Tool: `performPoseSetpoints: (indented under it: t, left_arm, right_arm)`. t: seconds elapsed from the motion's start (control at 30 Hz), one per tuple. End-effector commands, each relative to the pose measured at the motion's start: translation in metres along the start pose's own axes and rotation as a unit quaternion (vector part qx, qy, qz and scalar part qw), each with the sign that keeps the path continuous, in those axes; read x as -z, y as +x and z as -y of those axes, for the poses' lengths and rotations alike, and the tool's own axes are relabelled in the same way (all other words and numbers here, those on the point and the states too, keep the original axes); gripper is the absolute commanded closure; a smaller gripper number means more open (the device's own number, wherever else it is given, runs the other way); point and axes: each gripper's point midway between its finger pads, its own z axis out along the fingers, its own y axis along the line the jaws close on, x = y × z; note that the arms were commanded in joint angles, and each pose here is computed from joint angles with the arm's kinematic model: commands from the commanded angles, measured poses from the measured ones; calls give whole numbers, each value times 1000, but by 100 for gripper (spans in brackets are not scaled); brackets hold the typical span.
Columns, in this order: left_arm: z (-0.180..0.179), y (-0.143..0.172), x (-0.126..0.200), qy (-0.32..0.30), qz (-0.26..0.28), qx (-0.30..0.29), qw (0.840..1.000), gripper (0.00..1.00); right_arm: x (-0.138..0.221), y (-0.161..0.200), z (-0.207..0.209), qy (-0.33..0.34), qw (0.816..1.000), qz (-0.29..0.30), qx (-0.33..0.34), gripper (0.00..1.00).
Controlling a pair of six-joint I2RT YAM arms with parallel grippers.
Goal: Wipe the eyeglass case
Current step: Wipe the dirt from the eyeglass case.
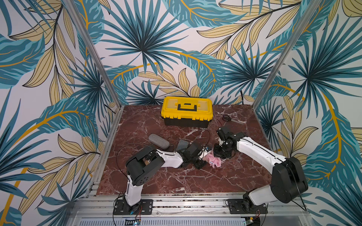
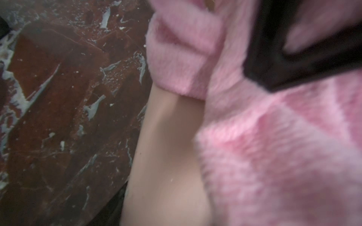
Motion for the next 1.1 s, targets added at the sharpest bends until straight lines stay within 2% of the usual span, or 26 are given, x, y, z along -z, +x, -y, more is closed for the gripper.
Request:
performPoseSetpoints:
  t: [0.0, 0.07, 0.13, 0.2, 0.27, 0.37, 0.47, 0.57, 0.63, 0.67, 0.7, 0.77, 0.83, 0.87, 0.93, 0.97, 1.0, 1.07]
  left_arm:
    - [3, -11, 11, -10, 32, 7, 999, 50]
    - [4, -5, 12, -16, 28, 6, 999, 53]
    - [6, 1, 11, -18, 22, 8, 1000, 59]
    - [6, 7, 12, -23, 18, 12, 999, 64]
    - [5, 13, 12, -30, 14, 18, 999, 70]
    - [1, 23, 12, -43, 3, 34, 998, 77]
    - [1, 27, 13, -53, -1, 40, 998, 82]
    - [3, 27, 14, -65, 0, 33, 997, 86]
    - [2, 26, 14, -78, 0, 29, 997, 90]
    - [2, 27, 14, -79, -1, 27, 997, 91]
    - [2, 28, 13, -81, -3, 26, 996, 92]
    - [3, 29, 13, -84, -7, 25, 996, 98]
    - [2, 31, 12, -87, -11, 31, 996, 100]
    - [2, 33, 12, -86, -14, 32, 996, 100]
    - [3, 37, 10, -84, -23, 36, 996, 100]
    - [3, 38, 10, -82, -27, 38, 996, 100]
    - [4, 39, 9, -81, -31, 41, 995, 100]
    - [5, 40, 9, -77, -33, 44, 995, 100]
  right_arm:
    - [-25, 3, 7, 8, 999, -17, -30, 100]
    - [-34, 2, 35, 56, 998, -30, -31, 100]
    - [-30, -7, 76, 145, 989, -22, -19, 100]
    - [-13, -26, 111, 243, 970, 2, 8, 100]
    - [6, -42, 123, 299, 954, 25, 30, 100]
    - [26, -57, 100, 272, 960, 50, 54, 100]
    - [29, -46, 48, 171, 982, 32, 73, 100]
    - [9, -19, -10, 35, 998, -17, 52, 100]
    - [-10, -6, -35, -40, 998, -50, 23, 100]
    - [-17, -3, -39, -55, 997, -59, 14, 100]
    - [-24, -2, -36, -53, 996, -68, 10, 100]
    - [-31, -9, -13, -4, 998, -66, 19, 100]
    - [-27, -29, 44, 130, 990, -48, 36, 100]
    - [-19, -42, 68, 191, 980, -29, 46, 100]
    - [9, -68, 100, 305, 949, 14, 79, 100]
    - [18, -73, 102, 321, 943, 20, 87, 100]
    - [23, -76, 94, 310, 946, 26, 94, 100]
    - [20, -67, 65, 250, 962, 13, 107, 100]
